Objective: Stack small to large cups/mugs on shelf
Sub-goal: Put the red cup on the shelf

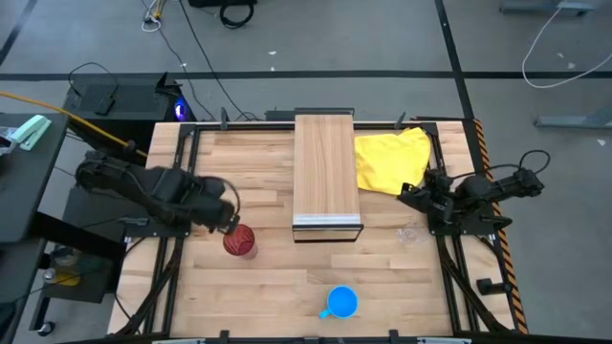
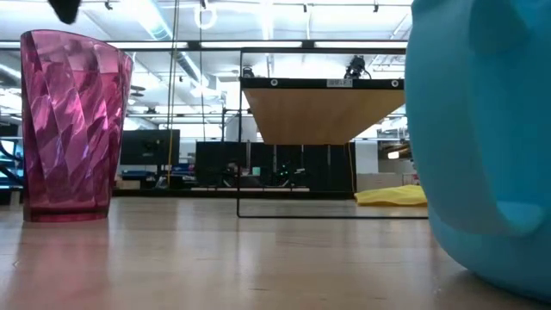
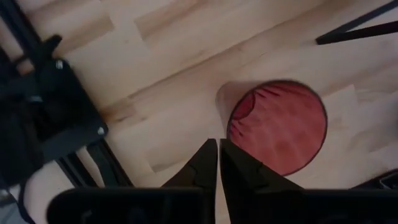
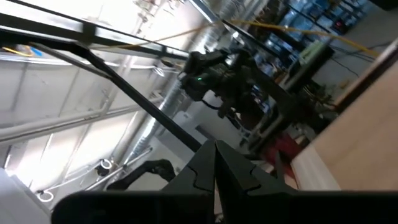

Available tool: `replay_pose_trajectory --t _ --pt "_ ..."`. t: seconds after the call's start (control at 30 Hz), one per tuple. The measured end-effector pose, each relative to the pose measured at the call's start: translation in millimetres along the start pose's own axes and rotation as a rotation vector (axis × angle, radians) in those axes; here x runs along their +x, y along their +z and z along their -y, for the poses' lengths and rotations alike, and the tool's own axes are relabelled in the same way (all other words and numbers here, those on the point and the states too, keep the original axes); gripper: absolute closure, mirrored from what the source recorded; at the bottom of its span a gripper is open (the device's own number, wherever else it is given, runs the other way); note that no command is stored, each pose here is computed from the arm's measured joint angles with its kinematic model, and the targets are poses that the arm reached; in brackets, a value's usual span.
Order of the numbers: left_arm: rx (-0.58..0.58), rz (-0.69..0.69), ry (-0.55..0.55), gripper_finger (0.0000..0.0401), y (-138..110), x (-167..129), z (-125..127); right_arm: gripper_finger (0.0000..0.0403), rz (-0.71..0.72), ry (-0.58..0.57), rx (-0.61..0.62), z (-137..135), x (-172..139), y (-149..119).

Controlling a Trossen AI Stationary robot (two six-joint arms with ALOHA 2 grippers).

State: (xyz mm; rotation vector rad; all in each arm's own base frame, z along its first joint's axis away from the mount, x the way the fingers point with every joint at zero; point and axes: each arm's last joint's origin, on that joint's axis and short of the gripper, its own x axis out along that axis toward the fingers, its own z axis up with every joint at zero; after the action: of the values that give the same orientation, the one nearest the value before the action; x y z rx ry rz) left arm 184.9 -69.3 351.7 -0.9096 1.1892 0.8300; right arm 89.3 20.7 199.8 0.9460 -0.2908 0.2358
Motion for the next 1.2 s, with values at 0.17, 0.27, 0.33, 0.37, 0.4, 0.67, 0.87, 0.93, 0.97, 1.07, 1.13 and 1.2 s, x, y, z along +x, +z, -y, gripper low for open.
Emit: replay_pose_trajectory --t 0.17,0.27,0.33,0.37,0.4,0.67,0.87,0.93,0.97,1.07,1.13,1.2 --pt "-0.07 0.051 0.027 0.0351 -16.0 3.9 5.5 0.0386 -0.027 -0.026 -0.003 2.7 0.2 -2.5" --pt "-0.086 0.053 0.053 0.0338 -22.4 9.1 10.6 0.0386 -0.041 -0.025 -0.005 3.1 0.2 -3.3" --pt "-0.09 0.051 0.076 0.0328 -27.0 14.4 15.9 0.0386 -0.049 -0.023 -0.006 3.2 0.4 -3.7" --pt "-0.09 0.049 0.086 0.0324 -28.9 16.7 18.1 0.0386 -0.055 -0.021 -0.005 3.3 0.3 -4.0" --pt "-0.09 0.048 0.096 0.0319 -30.4 19.0 20.2 0.0386 -0.06 -0.018 -0.005 3.2 0.4 -4.1" --pt "-0.092 0.047 0.114 0.0282 -33.5 28.1 29.4 0.0386 -0.067 -0.01 -0.006 2.9 0.3 -4.3" --pt "-0.141 0.046 0.112 0.0265 -33.6 28.1 29.5 0.0386 -0.086 0.003 -0.007 2.7 0.3 -5.0" --pt "-0.142 0.045 0.11 0.0261 -33.7 28.1 29.7 0.0386 -0.097 0.01 -0.007 2.6 0.2 -5.3" --pt "-0.144 0.045 0.107 0.0259 -33.3 28.2 30.0 0.0386 -0.101 0.013 -0.007 2.5 0.2 -5.5" --pt "-0.159 0.045 0.101 0.0257 -30.4 31.1 33.8 0.0386 -0.11 0.02 -0.007 2.3 0.2 -5.7" --pt "-0.148 0.046 0.109 0.0257 -29.1 33.2 35.4 0.0386 -0.111 0.021 -0.007 2.3 0.2 -5.8" --pt "-0.144 0.046 0.113 0.026 -27.4 35.6 37.5 0.0386 -0.115 0.023 -0.007 2.3 0.2 -5.9"
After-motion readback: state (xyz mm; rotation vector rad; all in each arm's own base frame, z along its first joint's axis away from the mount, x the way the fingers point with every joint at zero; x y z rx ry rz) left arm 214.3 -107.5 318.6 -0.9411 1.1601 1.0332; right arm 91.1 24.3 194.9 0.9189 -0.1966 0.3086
